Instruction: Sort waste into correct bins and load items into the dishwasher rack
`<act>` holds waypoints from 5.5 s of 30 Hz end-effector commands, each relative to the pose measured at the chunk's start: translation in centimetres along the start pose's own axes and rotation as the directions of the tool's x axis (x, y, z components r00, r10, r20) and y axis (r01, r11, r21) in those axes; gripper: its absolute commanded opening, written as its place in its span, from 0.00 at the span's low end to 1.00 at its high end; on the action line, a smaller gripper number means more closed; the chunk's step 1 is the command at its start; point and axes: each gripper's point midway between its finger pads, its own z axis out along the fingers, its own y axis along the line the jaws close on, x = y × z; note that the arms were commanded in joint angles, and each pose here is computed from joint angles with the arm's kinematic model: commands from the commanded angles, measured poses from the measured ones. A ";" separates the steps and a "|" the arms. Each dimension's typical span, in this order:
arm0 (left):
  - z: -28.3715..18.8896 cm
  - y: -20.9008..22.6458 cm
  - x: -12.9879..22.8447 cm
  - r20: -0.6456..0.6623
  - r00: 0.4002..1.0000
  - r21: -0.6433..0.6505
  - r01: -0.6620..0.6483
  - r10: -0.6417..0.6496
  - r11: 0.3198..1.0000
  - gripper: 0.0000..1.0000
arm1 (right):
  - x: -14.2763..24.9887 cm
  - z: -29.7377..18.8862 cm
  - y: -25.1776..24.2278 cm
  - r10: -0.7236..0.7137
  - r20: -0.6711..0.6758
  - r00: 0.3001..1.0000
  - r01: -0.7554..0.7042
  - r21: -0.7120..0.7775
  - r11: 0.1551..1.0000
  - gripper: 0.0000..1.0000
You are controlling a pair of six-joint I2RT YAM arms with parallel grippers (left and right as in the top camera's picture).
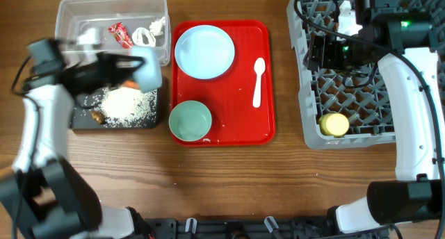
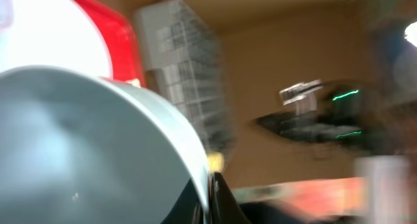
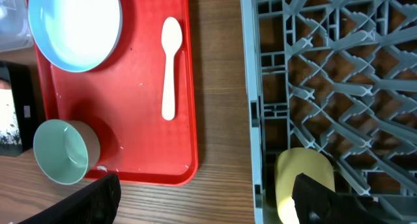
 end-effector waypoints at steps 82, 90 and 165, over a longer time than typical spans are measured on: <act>-4.4 13.0 -3.2 0.322 0.943 -0.690 0.295 -0.084 0.661 1.00 | -8.0 -8.0 -5.4 -0.099 0.719 0.688 -0.419 0.505 0.754 0.04; -4.4 13.0 -3.2 0.322 0.943 -0.690 0.294 -0.084 0.661 1.00 | -15.7 -3.0 -7.5 -0.511 0.377 0.772 -0.210 0.911 0.355 0.04; -4.4 13.0 -3.2 0.322 0.943 -0.690 0.294 -0.084 0.661 1.00 | -17.1 -2.0 -2.4 0.313 0.698 0.645 -0.206 -0.236 0.950 1.00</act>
